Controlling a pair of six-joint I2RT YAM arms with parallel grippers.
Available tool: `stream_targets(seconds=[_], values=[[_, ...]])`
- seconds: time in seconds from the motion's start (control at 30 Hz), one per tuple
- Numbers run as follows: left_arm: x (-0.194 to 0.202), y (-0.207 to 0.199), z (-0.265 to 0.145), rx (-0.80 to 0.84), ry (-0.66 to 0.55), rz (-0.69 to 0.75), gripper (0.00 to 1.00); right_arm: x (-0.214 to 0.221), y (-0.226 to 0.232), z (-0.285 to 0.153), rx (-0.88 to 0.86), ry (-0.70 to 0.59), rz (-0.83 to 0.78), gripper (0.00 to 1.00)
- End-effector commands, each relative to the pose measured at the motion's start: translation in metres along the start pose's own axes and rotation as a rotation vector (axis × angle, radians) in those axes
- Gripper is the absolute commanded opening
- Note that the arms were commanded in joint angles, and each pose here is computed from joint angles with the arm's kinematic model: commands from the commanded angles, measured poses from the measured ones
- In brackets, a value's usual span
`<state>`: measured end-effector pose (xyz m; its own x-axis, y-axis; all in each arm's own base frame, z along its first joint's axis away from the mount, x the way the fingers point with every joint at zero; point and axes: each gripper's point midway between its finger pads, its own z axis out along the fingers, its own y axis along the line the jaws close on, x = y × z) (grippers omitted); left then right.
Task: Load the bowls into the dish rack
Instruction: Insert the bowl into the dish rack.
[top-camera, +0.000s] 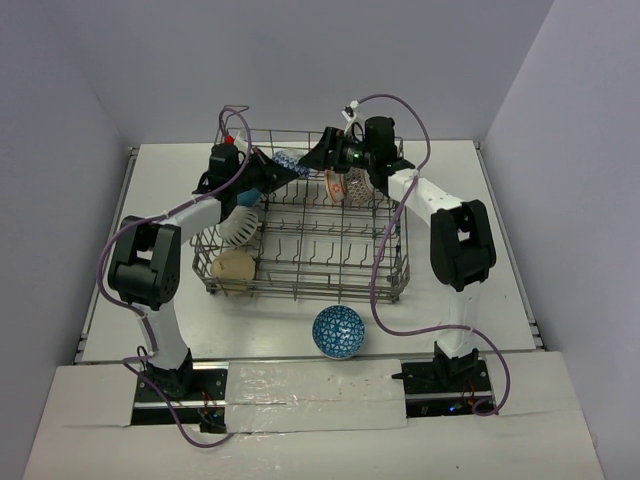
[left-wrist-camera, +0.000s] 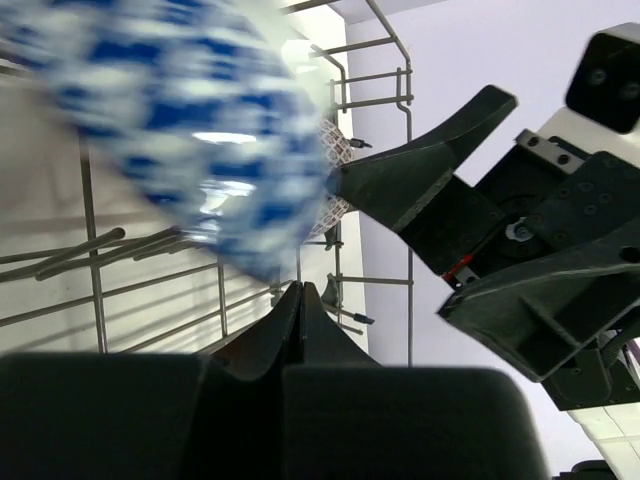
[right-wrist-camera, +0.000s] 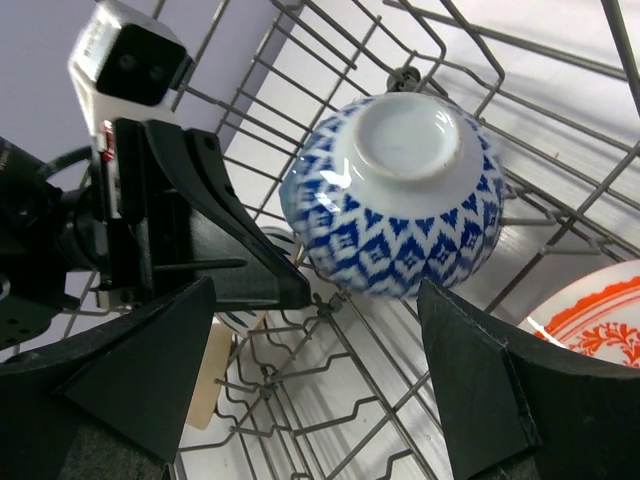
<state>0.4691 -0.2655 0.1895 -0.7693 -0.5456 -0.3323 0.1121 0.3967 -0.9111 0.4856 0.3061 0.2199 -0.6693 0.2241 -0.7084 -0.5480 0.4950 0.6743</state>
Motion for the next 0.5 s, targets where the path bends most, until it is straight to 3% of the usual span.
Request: stream_targets(seconds=[0.0, 0.4, 0.47], values=[[-0.01, 0.0, -0.001, 0.041, -0.026, 0.022, 0.0, -0.007, 0.013, -0.007, -0.032, -0.018, -0.047, 0.89], [-0.011, -0.016, -0.001, 0.07, -0.051, 0.073, 0.0, -0.01, 0.011, -0.019, -0.021, -0.015, -0.072, 0.89], [-0.009, -0.014, -0.001, 0.054, -0.049, 0.07, 0.08, -0.011, 0.011, -0.02, -0.018, -0.016, -0.079, 0.89]])
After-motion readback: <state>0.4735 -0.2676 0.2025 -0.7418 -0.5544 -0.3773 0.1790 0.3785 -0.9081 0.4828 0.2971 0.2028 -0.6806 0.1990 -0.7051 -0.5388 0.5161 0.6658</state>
